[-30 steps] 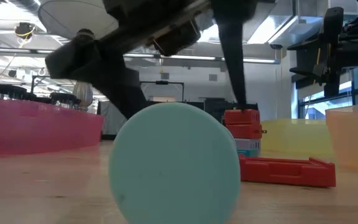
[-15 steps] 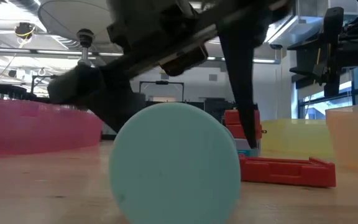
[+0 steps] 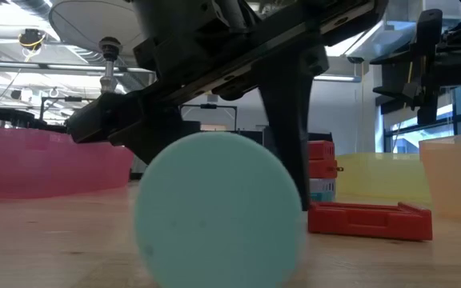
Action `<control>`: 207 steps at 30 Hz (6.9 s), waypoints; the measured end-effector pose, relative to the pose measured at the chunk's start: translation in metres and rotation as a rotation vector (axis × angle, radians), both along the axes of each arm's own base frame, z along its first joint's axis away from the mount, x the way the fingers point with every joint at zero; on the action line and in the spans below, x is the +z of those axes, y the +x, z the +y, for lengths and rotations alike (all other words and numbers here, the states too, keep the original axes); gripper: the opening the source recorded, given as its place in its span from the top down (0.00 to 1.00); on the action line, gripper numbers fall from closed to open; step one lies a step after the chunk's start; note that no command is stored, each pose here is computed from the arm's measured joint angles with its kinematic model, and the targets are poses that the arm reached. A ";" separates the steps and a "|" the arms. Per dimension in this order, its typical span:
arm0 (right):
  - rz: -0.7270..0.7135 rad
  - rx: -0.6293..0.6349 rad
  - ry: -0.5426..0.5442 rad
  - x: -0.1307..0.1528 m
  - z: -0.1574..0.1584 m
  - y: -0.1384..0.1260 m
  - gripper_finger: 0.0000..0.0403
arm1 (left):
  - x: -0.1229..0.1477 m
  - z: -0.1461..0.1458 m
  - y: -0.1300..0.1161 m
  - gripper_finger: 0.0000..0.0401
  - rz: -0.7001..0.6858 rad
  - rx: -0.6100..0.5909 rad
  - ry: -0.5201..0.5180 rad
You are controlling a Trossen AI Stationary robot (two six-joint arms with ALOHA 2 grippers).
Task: Pick & Place Office items
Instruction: Put the light blue hourglass timer into the red bin
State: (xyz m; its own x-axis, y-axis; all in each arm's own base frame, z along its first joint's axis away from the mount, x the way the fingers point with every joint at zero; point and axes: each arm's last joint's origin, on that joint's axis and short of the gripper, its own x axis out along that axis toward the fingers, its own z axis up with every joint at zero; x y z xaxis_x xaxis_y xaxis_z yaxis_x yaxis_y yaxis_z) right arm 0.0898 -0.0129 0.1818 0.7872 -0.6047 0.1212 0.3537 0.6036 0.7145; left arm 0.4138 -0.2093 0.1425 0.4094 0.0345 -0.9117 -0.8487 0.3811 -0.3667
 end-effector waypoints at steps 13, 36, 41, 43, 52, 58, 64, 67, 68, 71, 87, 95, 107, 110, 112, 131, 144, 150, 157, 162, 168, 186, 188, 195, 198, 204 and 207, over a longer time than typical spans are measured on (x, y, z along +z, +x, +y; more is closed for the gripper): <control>0.000 0.000 0.000 0.000 0.000 0.000 0.30 | 0.020 0.006 -0.004 0.57 -0.045 0.013 0.063; 0.000 0.000 0.000 0.000 0.000 0.000 0.30 | 0.062 0.039 -0.032 0.56 -0.220 0.106 1.188; 0.000 0.000 0.000 0.000 0.000 0.000 0.30 | 0.039 0.059 -0.034 0.56 -0.233 0.200 1.189; -0.001 0.000 0.000 0.000 0.000 0.000 0.30 | 0.032 0.067 -0.033 0.56 -0.241 0.236 1.182; 0.000 0.000 0.000 0.000 0.000 0.000 0.30 | 0.003 0.086 -0.019 0.56 -0.226 0.185 1.058; 0.000 0.000 0.000 0.000 0.000 0.000 0.30 | -0.002 0.088 -0.010 0.56 -0.241 0.086 1.103; 0.000 -0.001 0.000 0.000 0.000 0.000 0.30 | -0.016 0.101 -0.001 0.56 -0.304 0.103 1.120; 0.000 -0.001 0.000 0.000 0.000 0.000 0.30 | -0.018 0.106 0.004 0.56 -0.348 0.121 1.116; 0.001 0.000 0.000 0.000 0.000 0.000 0.30 | -0.019 0.107 0.004 0.56 -0.356 0.112 1.112; 0.001 -0.001 0.000 0.000 0.000 0.000 0.30 | -0.027 0.111 0.005 0.56 -0.364 0.077 1.109; 0.002 0.000 0.000 0.000 0.000 0.000 0.30 | -0.042 0.110 0.009 0.53 -0.432 0.063 1.095; 0.002 0.000 0.000 0.000 0.000 0.000 0.30 | -0.042 0.098 0.005 0.45 -0.433 0.051 1.110; 0.002 0.000 0.000 0.000 0.000 0.000 0.30 | -0.038 0.092 0.002 0.41 -0.418 0.057 1.144; 0.002 0.000 0.000 0.000 0.000 0.000 0.30 | -0.022 0.090 0.003 0.40 -0.469 0.024 1.107; 0.002 0.000 0.000 0.000 0.000 0.000 0.30 | -0.012 0.089 0.003 0.37 -0.504 -0.038 1.054; 0.002 0.000 0.000 0.000 0.000 0.000 0.30 | 0.069 0.157 0.018 0.29 -0.162 -0.376 0.439; 0.002 0.000 0.000 0.000 0.000 0.000 0.30 | 0.053 0.171 0.022 0.29 -0.105 -0.471 0.324; 0.002 -0.001 0.000 0.000 0.000 0.000 0.30 | 0.037 0.171 0.026 0.29 -0.072 -0.522 0.336; 0.003 0.000 0.000 0.000 0.000 0.000 0.30 | 0.027 0.173 0.030 0.29 -0.057 -0.542 0.394; 0.002 -0.001 0.000 0.000 0.000 0.000 0.30 | 0.011 0.174 0.035 0.29 -0.052 -0.560 0.370; 0.002 0.000 0.000 0.000 0.000 0.000 0.30 | 0.011 0.175 0.034 0.29 -0.035 -0.565 0.377; 0.002 0.000 0.000 0.000 0.000 0.000 0.30 | 0.009 0.177 0.030 0.59 0.008 -0.559 0.368; 0.002 0.000 0.000 0.000 0.000 0.000 0.30 | 0.009 0.176 0.030 0.59 0.006 -0.561 0.369; 0.002 0.000 0.000 0.000 0.000 0.000 0.30 | 0.013 0.173 0.031 0.56 -0.020 -0.534 0.359; 0.002 0.000 0.000 0.000 0.000 0.000 0.30 | 0.024 0.168 0.031 0.57 -0.058 -0.551 0.410; 0.002 0.000 0.000 0.000 0.000 0.000 0.30 | 0.040 0.148 0.039 0.57 -0.182 -0.664 0.594; 0.003 -0.002 0.000 0.000 0.000 0.000 0.30 | 0.047 0.137 0.045 0.57 -0.262 -0.707 0.688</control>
State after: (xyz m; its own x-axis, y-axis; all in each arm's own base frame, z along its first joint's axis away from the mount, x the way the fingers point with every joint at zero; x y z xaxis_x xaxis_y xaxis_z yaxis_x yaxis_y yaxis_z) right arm 0.0898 -0.0129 0.1816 0.7866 -0.6059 0.1191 0.3565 0.6031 0.7136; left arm 0.4583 -0.0727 0.1893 0.7233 0.1903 -0.6638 -0.2724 0.9620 -0.0210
